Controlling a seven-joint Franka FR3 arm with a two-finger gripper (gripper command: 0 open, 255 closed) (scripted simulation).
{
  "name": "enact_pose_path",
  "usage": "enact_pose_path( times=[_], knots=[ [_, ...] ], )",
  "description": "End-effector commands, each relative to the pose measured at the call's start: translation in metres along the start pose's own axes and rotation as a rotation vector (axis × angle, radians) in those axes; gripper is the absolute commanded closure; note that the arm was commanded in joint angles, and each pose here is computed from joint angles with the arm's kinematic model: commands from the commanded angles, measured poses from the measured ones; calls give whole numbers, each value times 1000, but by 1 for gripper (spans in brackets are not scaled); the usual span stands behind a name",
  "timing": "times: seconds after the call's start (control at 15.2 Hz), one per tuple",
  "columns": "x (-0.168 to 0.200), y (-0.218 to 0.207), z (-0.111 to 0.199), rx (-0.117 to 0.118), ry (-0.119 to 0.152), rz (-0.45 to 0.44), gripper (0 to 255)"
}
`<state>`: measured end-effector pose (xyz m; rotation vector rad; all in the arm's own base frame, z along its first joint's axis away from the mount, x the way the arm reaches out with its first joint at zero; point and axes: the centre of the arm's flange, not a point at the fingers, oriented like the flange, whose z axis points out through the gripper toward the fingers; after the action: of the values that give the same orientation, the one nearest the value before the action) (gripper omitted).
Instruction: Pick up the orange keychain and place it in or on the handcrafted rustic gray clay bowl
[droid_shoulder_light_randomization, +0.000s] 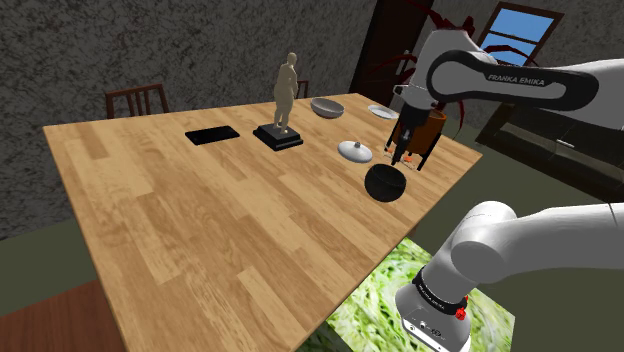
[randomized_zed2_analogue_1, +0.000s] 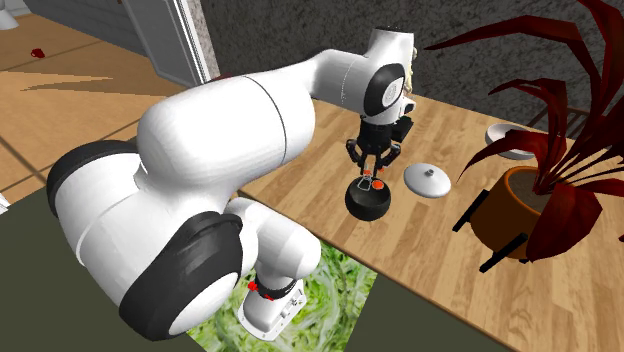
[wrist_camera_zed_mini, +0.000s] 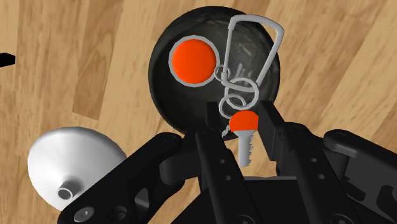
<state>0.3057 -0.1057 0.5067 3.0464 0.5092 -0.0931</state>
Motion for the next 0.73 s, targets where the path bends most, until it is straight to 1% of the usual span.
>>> enact_pose_path(
  times=[0.0,0.66],
  knots=[
    [0,0,10,0,0,0,255],
    [4,-2,63,0,0,0,255]
  ],
)
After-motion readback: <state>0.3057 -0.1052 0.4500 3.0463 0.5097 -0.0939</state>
